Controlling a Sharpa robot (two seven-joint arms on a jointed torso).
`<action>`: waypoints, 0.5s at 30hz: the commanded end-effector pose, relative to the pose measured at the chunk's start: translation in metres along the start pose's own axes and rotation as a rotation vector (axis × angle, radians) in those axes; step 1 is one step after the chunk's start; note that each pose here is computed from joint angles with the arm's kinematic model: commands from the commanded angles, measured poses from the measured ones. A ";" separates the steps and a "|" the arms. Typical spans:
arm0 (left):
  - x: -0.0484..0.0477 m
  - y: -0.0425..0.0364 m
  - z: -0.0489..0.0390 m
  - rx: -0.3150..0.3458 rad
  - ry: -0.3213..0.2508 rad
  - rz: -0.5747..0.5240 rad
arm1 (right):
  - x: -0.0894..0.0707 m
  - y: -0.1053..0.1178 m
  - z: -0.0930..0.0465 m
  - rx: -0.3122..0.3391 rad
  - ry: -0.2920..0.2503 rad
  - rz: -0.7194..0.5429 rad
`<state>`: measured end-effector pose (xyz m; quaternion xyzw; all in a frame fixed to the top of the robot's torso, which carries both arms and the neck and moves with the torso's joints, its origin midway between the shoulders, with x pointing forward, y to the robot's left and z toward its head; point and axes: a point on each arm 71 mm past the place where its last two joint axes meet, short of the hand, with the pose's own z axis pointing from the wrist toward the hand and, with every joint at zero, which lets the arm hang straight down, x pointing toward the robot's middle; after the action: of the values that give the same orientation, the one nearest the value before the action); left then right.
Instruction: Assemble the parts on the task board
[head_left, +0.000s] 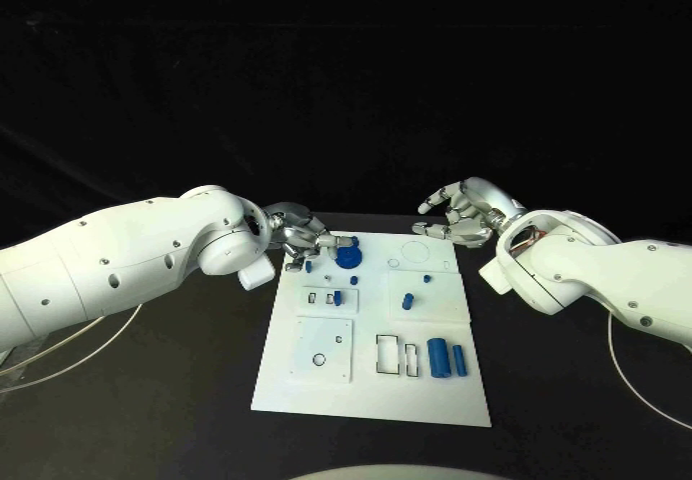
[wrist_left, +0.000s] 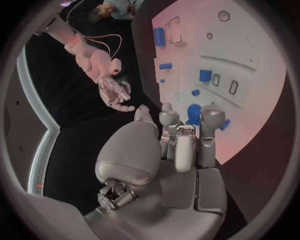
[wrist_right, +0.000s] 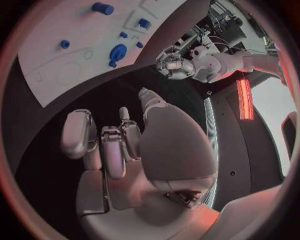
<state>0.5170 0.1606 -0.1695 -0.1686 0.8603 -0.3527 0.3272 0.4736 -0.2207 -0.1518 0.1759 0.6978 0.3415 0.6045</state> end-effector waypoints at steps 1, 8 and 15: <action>0.0048 0.0028 0.0028 -0.119 0.061 0.173 | 0.000 -0.001 0.000 0.006 0.017 0.019; 0.0051 0.0005 0.0103 -0.232 0.059 0.210 | -0.001 -0.004 0.002 0.026 0.022 0.016; 0.0076 0.0004 0.0150 -0.316 0.101 0.210 | -0.001 -0.006 0.003 0.038 0.025 0.013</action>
<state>0.5242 0.1478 -0.1781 -0.1166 0.9169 -0.2215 0.3110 0.4775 -0.2258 -0.1541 0.1897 0.7030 0.3357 0.5976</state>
